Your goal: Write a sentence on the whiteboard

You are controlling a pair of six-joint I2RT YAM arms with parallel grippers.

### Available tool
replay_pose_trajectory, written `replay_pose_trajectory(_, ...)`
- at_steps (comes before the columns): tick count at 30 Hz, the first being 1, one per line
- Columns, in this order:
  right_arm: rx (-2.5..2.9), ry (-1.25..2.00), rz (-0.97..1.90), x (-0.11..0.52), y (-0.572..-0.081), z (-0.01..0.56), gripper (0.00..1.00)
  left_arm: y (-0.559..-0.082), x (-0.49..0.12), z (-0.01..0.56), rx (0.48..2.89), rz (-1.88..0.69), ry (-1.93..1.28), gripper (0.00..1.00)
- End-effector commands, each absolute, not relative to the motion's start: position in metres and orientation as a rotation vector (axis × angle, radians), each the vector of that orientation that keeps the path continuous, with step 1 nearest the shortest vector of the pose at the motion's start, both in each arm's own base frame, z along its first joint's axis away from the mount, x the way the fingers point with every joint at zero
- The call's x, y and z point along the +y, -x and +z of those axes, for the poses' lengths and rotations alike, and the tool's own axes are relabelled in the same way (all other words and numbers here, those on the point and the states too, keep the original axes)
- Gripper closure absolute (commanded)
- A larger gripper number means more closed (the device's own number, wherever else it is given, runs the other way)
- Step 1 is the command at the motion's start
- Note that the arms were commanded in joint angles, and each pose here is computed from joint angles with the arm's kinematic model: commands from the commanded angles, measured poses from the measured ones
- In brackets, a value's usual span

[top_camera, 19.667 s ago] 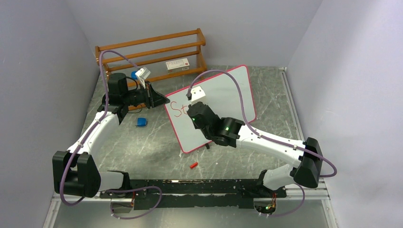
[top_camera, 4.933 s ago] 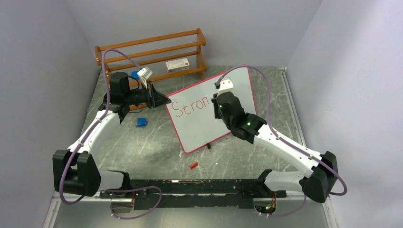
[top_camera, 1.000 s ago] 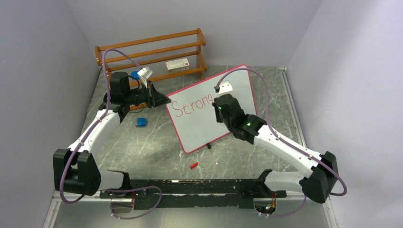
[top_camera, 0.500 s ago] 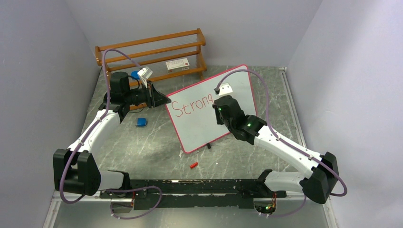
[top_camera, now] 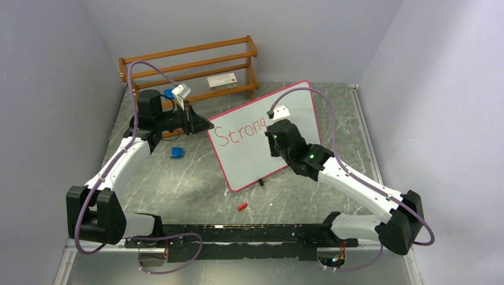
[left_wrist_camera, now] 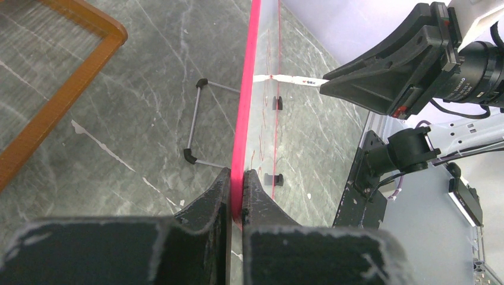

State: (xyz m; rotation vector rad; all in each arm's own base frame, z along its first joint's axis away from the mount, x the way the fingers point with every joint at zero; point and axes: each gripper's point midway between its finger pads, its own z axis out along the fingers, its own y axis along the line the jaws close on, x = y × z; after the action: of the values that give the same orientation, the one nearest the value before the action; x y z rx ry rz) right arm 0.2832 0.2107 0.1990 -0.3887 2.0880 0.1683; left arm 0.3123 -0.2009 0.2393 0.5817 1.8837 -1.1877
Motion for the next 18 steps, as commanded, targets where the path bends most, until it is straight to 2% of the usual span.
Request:
replay_pose_trajectory(1,2.055,0.379,0.256,0.226,-0.285,0.210,1.00,-0.303,-0.208,0.211,1.972,-1.185,-0.618,0.95)
replay_pose_trajectory(18,1.920,0.288,0.265,0.199,-0.276,0.263,1.00,-0.304,-0.206,0.211,1.978,-1.163,-0.612,0.95)
